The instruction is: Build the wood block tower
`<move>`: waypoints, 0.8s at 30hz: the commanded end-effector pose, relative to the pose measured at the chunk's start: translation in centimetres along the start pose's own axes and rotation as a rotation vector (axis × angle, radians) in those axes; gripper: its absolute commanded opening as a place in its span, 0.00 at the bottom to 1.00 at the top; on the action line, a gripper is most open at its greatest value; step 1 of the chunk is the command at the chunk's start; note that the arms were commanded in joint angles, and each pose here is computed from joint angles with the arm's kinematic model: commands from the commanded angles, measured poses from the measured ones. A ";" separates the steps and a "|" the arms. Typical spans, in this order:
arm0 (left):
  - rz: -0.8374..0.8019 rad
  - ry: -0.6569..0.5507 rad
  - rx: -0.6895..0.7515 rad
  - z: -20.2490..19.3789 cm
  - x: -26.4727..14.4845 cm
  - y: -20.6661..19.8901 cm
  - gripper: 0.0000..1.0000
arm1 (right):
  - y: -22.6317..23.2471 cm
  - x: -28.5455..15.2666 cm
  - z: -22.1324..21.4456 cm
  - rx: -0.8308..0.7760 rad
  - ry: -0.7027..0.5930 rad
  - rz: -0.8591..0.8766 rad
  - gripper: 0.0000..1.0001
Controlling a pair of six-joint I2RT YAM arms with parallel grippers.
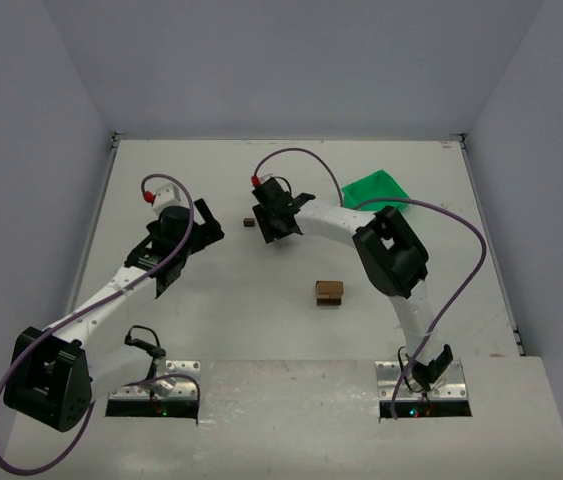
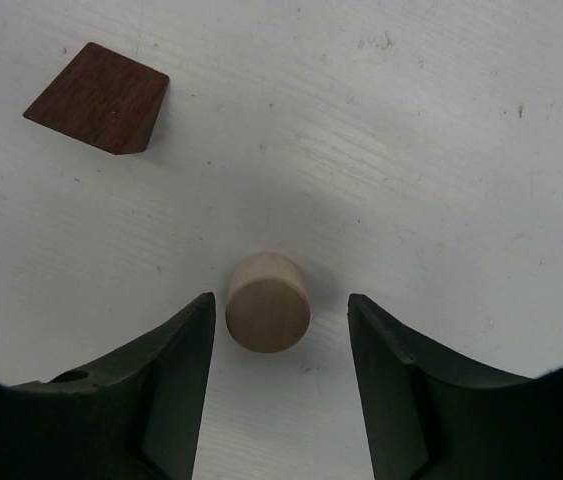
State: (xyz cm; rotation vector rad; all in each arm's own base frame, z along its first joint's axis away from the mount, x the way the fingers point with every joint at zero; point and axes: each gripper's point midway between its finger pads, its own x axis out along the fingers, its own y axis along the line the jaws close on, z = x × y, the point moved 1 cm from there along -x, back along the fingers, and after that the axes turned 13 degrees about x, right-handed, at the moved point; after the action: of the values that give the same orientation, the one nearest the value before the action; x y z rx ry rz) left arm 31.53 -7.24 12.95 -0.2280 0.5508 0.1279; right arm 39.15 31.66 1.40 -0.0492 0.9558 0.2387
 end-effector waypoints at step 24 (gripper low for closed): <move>-0.061 -0.074 -0.038 1.9 -0.5 -1.0 1.00 | 2.4 -5.6 4.8 -0.028 -0.187 0.070 0.10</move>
State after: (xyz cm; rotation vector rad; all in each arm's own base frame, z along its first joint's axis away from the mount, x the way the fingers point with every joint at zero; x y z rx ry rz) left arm 31.75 -7.71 13.51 -0.2442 0.5307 0.1009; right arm 38.96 32.76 2.17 -0.0642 0.9161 0.2682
